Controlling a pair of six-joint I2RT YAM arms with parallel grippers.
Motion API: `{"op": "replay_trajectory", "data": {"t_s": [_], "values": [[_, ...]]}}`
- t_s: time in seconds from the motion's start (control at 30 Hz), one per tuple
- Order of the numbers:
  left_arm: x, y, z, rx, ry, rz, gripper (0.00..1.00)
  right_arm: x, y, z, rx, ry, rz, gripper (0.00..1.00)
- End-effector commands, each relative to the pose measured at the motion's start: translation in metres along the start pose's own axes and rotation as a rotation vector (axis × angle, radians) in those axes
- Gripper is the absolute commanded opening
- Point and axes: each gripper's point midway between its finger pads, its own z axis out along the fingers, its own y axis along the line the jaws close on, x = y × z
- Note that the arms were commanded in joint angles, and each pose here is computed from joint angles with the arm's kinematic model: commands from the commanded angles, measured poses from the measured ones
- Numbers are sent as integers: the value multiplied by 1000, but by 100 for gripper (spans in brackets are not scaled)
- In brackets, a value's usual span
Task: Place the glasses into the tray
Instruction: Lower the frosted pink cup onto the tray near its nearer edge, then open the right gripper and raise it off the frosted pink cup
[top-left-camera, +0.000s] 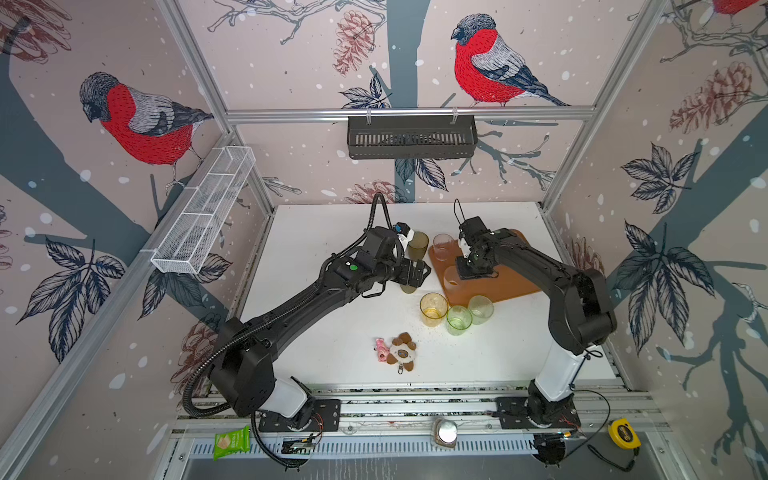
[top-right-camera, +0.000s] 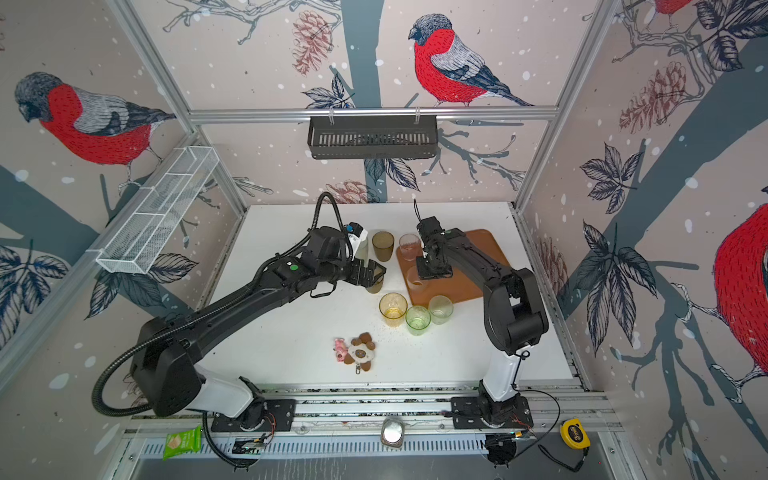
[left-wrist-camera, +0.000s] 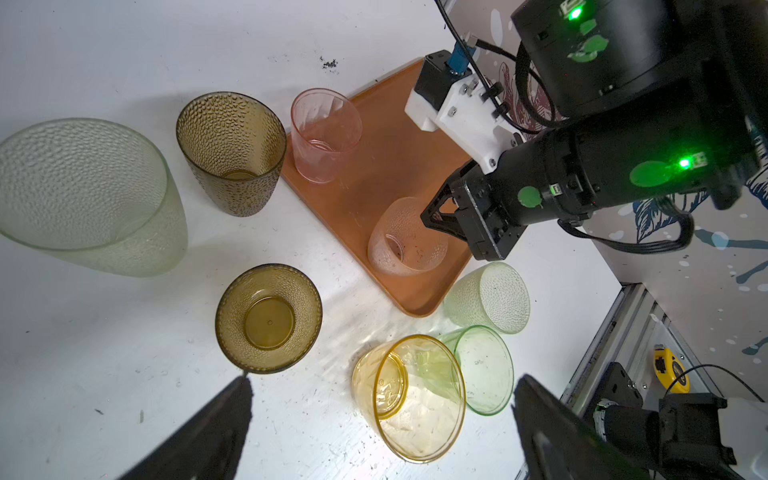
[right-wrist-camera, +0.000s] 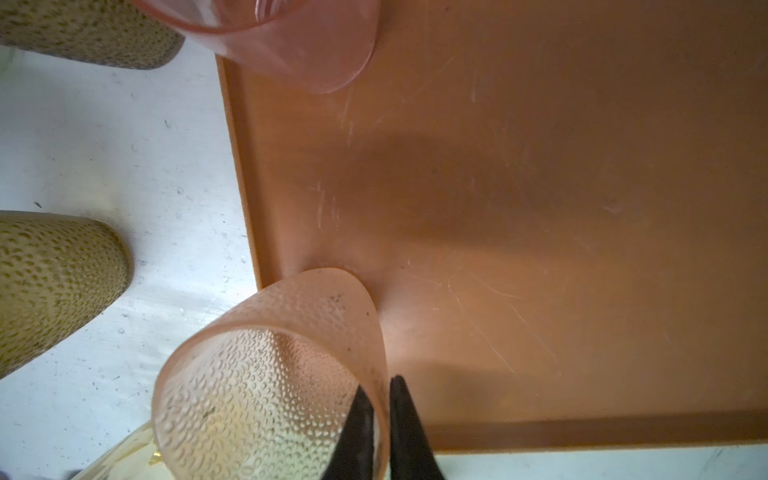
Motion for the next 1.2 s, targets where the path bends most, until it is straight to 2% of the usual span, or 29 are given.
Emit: {"op": "replay_trajectory", "data": {"t_s": [0.0,0.6,0.93,1.17], "values": [[-7,-3,0,9,-17,17,98,-4,-1,-2,11,-10,10,14],[-7,-5,3,22,-14,23,98,-10,1,-17,10,-49,11,32],[-7,-9,5,36,-18,21,98,-20,2,-44,1,-134,10,40],[-6,-16,8,54,-22,23,98,-22,3,-66,-10,-192,12,49]]}}
